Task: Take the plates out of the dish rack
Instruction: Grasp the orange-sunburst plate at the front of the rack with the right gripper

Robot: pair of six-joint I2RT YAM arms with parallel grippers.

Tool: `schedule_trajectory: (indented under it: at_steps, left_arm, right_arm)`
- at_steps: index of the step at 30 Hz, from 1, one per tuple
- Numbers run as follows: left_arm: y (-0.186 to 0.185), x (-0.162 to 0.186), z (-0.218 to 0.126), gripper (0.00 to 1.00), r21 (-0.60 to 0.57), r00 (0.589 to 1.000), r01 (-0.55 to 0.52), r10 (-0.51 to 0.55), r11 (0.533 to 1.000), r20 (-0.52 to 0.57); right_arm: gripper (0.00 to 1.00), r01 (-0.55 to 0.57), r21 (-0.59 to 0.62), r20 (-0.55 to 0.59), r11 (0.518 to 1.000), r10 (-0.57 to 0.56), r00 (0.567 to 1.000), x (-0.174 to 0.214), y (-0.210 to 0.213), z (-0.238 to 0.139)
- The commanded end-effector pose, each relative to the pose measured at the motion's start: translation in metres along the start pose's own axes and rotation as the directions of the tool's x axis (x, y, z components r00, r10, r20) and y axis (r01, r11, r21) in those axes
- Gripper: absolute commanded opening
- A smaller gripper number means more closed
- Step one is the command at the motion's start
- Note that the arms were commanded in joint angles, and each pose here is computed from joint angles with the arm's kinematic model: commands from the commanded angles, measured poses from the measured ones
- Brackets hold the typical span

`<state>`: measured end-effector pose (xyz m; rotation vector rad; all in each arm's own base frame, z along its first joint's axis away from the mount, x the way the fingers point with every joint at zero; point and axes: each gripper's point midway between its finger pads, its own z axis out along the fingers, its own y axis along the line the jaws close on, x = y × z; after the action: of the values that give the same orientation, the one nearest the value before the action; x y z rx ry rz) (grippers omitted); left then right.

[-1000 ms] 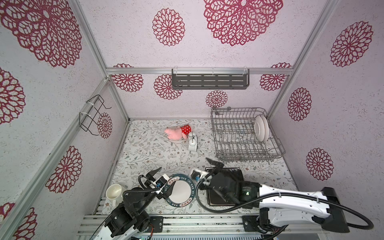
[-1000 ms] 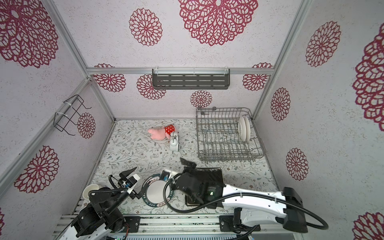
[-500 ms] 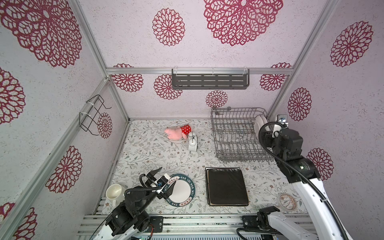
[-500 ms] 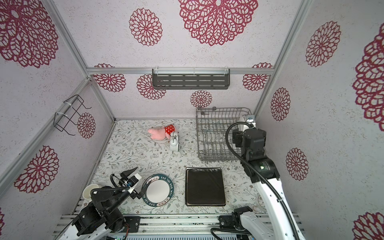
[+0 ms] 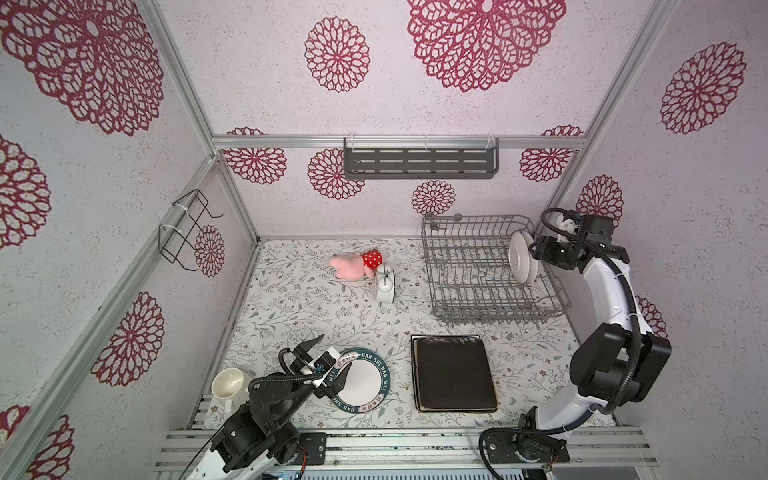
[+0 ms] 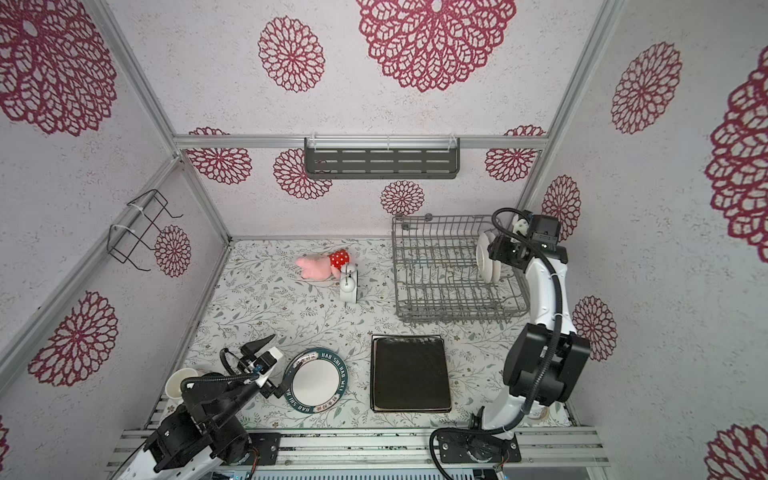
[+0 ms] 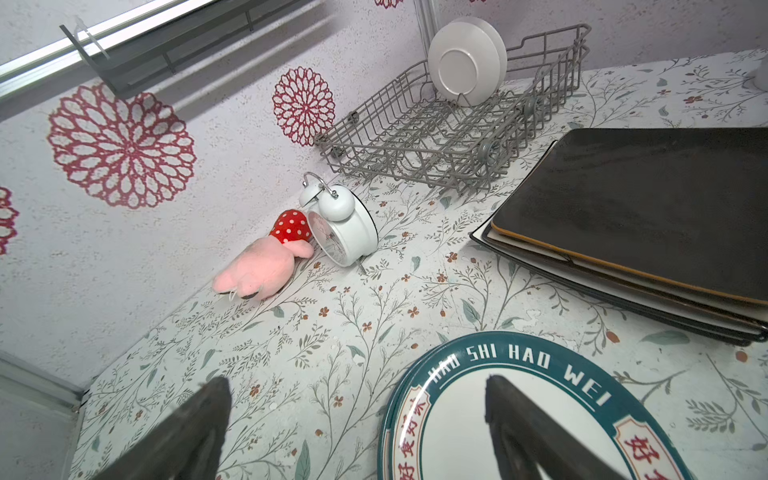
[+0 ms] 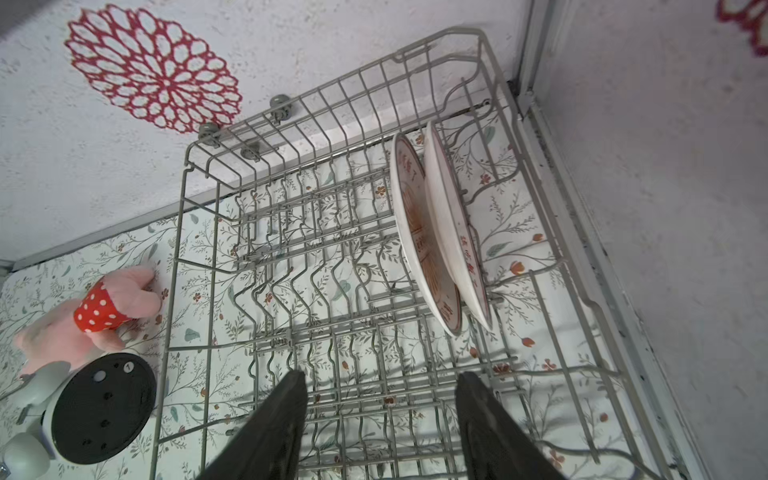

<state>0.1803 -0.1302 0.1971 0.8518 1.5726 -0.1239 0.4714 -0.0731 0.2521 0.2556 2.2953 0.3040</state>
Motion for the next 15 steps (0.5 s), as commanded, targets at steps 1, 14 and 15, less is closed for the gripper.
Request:
schedule_trajectory:
  at_steps: [1, 14, 15]
  left_arm:
    - [0.002, -0.004, 0.0, 0.97, -0.006, 1.0, -0.001, 0.001, 1.0, 0.007]
    - [0.002, 0.004, 0.007, 0.97, -0.01, 0.999, 0.008, -0.009, 1.0, -0.041]
    - [0.002, 0.004, 0.007, 0.97, -0.009, 0.999, 0.011, -0.011, 1.0, -0.043]
  right_arm:
    - [0.59, 0.061, -0.073, -0.007, 0.995, -0.062, 0.998, -0.005, 0.014, 0.004]
    - [0.58, 0.122, 0.03, -0.086, 0.992, -0.119, 0.989, 0.003, -0.026, 0.054]
    - [0.58, 0.123, 0.028, -0.086, 0.992, -0.12, 0.989, 0.003, -0.027, 0.058]
